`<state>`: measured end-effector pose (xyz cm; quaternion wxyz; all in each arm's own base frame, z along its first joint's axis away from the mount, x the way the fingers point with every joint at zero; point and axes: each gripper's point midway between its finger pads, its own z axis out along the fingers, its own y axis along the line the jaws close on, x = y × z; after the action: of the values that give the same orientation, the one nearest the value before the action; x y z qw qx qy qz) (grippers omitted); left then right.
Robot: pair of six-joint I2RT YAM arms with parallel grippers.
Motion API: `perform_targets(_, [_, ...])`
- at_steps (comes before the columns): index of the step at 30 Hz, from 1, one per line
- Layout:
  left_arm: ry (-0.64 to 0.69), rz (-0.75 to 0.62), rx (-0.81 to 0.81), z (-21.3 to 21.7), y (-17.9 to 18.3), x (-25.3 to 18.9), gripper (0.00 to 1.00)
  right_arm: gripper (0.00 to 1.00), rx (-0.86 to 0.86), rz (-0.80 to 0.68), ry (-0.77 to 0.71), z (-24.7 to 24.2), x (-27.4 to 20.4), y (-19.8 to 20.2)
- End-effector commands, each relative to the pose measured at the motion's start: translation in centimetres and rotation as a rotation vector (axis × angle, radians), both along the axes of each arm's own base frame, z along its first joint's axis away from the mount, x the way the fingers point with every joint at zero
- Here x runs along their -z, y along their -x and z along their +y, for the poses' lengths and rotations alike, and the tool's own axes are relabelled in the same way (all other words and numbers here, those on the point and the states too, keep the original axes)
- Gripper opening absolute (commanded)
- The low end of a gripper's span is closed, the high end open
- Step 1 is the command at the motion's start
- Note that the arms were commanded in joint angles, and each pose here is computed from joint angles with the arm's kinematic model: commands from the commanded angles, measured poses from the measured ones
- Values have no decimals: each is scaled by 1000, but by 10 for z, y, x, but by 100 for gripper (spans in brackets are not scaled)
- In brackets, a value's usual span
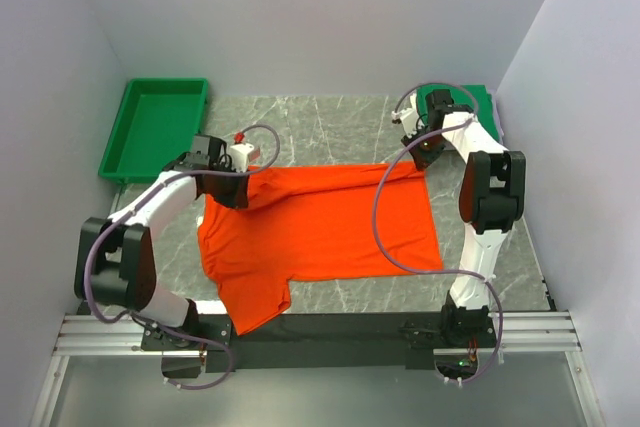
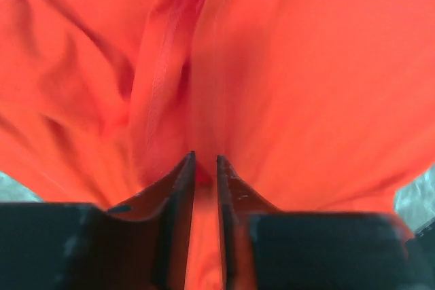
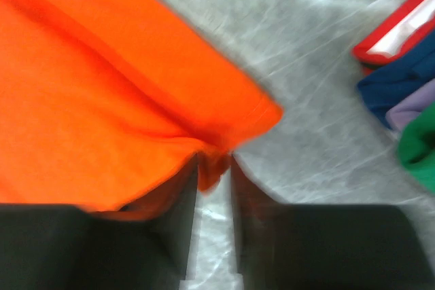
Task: Fold and stack the t-shirts
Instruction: Fold the tshirt
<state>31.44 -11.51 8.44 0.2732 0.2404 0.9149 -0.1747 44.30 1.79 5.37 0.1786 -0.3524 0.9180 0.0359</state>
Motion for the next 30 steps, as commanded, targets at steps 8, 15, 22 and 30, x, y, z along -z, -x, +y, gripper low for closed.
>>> perform_targets(8, [114, 17, 171, -2, -6, -40, 55, 47, -74, 18, -41, 6, -52, 11])
perform_targets(15, [184, 19, 169, -32, -53, -33, 58, 36, 18, 180, -116, 22, -27, 6])
perform_targets(22, [198, 48, 183, -52, -80, -9, 59, 35, 33, 254, -70, 24, -1, 19])
perform_targets(30, [183, 126, 229, -65, -68, 25, 56, 38, 14, 275, -8, 13, 9, 31])
